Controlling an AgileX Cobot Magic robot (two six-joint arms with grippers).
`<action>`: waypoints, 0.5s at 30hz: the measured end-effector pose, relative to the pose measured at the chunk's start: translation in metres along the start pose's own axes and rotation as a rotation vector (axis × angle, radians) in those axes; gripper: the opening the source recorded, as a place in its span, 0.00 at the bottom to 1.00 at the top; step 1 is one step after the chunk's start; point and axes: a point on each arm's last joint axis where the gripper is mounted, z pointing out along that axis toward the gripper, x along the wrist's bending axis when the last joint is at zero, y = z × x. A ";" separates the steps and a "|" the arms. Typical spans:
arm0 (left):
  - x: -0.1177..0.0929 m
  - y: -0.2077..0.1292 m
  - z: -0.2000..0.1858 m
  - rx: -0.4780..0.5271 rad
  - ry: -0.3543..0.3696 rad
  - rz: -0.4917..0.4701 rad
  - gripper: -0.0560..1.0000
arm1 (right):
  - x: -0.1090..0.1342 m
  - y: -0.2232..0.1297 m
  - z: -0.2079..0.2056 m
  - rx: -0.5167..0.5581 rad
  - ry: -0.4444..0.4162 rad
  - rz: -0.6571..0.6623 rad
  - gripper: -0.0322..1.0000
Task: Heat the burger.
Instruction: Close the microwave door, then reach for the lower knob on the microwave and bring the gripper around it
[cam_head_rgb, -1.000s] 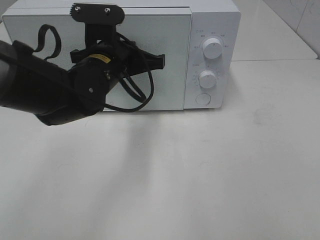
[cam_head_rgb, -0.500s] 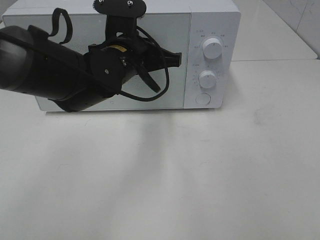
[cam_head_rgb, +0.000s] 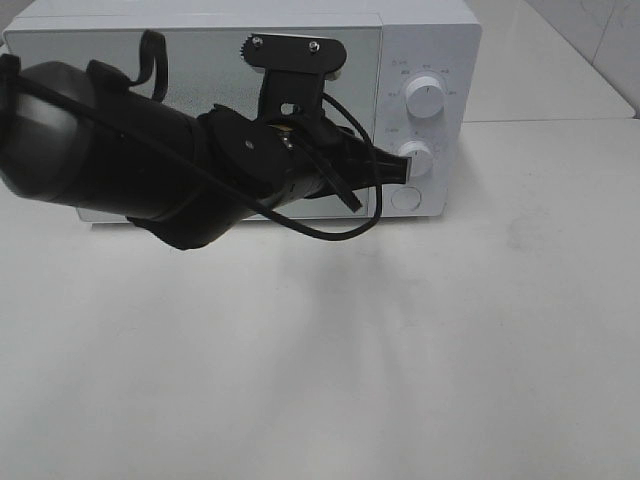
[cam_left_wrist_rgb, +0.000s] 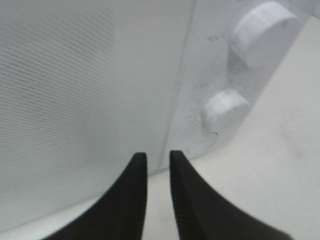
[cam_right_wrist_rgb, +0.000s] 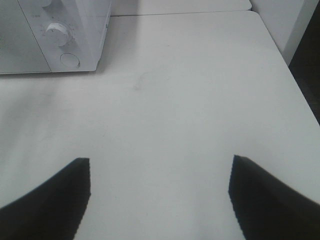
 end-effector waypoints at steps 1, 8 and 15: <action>0.000 0.000 0.000 0.000 0.000 0.000 0.23 | 0.000 0.000 0.000 0.000 0.000 0.000 0.77; -0.016 0.002 -0.016 0.135 -0.202 0.032 0.86 | 0.000 0.000 0.000 0.000 0.000 0.000 0.77; -0.013 0.002 -0.025 0.294 -0.399 0.073 0.97 | 0.000 0.000 0.000 0.000 0.000 0.000 0.77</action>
